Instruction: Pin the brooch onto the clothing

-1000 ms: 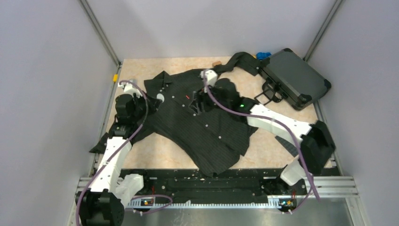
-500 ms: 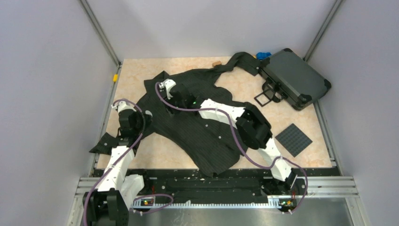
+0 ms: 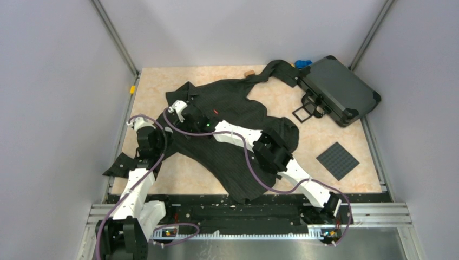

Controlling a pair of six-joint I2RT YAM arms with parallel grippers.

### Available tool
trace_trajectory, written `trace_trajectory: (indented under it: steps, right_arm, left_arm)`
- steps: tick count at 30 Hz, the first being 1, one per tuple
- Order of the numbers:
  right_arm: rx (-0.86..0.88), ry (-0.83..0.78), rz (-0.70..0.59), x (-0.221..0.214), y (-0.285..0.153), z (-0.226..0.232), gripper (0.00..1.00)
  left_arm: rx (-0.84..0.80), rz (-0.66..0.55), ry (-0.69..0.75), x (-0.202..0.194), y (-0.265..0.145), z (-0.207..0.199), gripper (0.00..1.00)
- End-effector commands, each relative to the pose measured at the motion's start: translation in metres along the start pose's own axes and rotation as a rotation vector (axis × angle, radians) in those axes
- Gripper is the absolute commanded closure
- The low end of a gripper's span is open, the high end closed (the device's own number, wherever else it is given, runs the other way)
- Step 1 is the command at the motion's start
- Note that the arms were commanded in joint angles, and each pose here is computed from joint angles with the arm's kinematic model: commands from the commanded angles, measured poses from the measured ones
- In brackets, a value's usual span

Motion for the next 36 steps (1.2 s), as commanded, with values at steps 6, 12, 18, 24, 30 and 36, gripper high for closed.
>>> trace_trajectory:
  steps: [6, 12, 18, 24, 30, 36]
  right_arm:
    - [-0.051, -0.053, -0.002, -0.002, 0.010, -0.005, 0.53]
    - [-0.055, -0.050, 0.027, -0.016, 0.016, -0.005, 0.69]
    - [-0.037, -0.029, 0.033, -0.017, 0.012, -0.002, 0.84]
    - [0.026, 0.050, -0.033, 0.005, -0.003, 0.004, 0.91]
    - [0.095, 0.142, -0.091, 0.025, -0.017, 0.000, 0.83]
    - [0.092, 0.158, -0.122, 0.036, -0.028, -0.006, 0.69]
  left_arm:
    - [-0.016, -0.029, 0.038, 0.007, 0.000, -0.002, 1.00]
    - [-0.034, -0.023, 0.072, 0.009, 0.000, -0.005, 1.00]
    - [-0.051, 0.015, 0.097, 0.002, 0.003, -0.006, 1.00]
    - [-0.054, 0.068, 0.102, -0.007, 0.013, -0.005, 1.00]
    - [-0.057, 0.104, 0.092, -0.012, 0.022, -0.007, 1.00]
    - [-0.057, 0.107, 0.078, -0.012, 0.027, -0.008, 1.00]
Point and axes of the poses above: each gripper's point midway between its finger pads, its own y axis out along the fingers, its own z axis along the line the jaws close on, x = y × z, the point moved 3 cm from there along -y, back along the fingers, and after that the axes turned 2 degrees about y, right-handed, at the moved point
